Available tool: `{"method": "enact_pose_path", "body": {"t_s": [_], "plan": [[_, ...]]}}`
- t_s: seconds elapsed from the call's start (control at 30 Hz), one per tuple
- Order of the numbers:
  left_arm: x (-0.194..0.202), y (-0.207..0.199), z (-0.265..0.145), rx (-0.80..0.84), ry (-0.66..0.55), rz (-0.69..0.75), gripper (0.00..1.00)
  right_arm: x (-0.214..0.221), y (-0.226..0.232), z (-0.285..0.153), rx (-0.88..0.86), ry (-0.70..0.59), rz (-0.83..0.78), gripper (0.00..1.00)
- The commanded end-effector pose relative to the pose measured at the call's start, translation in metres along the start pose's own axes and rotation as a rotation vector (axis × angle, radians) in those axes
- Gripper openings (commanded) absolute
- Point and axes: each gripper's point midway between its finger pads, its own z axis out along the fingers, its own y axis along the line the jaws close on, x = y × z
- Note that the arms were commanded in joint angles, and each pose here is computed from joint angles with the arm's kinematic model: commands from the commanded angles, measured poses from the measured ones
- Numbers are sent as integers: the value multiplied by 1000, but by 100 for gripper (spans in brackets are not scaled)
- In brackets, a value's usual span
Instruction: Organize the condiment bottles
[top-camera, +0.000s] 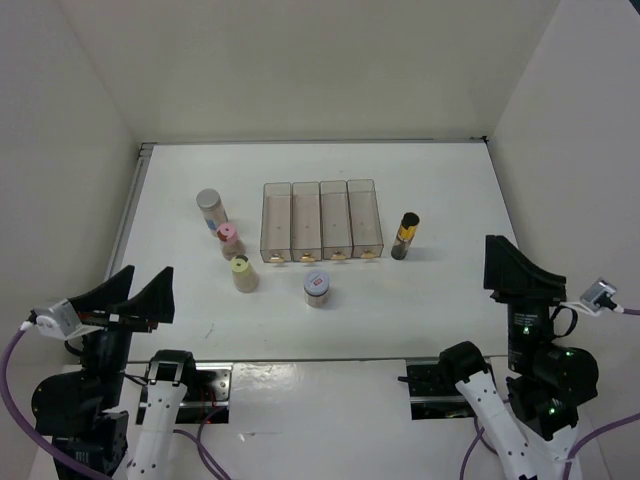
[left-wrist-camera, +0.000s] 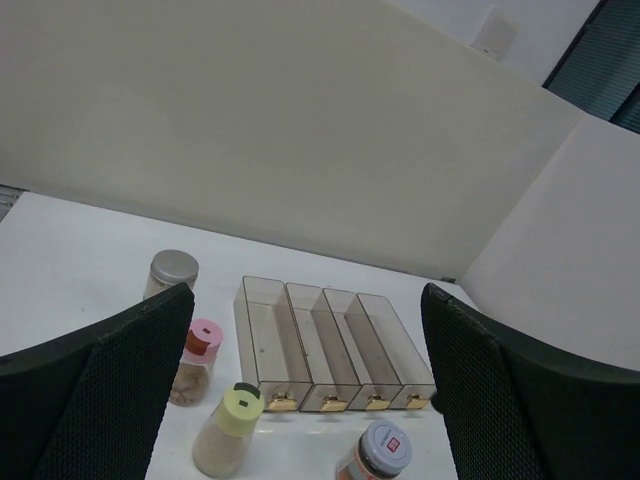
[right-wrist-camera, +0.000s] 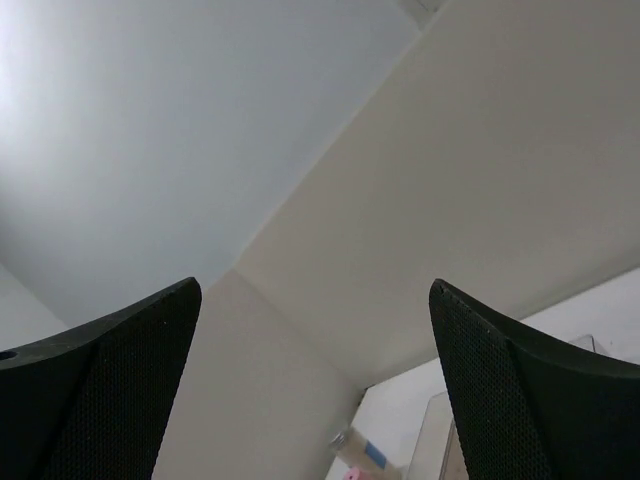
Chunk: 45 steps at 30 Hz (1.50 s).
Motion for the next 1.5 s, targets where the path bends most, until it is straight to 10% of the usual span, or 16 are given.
{"method": "enact_pose_path", "body": {"t_s": [0.0,0.07,0.4,1.0,1.47], "plan": [[-28,-15,-35,66,-160,-27,100,-20,7,-15,-21,-75,149,99],[-25,-8,-35,28,-151,-40,100,-22,-17,-17,137,-119,389,99],[-8,-23,-22,145,-95,-6,100,32,-10,-11,-24,114,22,99],[112,96,159,-414,707,177,100,188,-44,118,181,761,-430,99],[187,142,222,-457,896,263,100,243,-100,135,323,928,-573,99]]}}
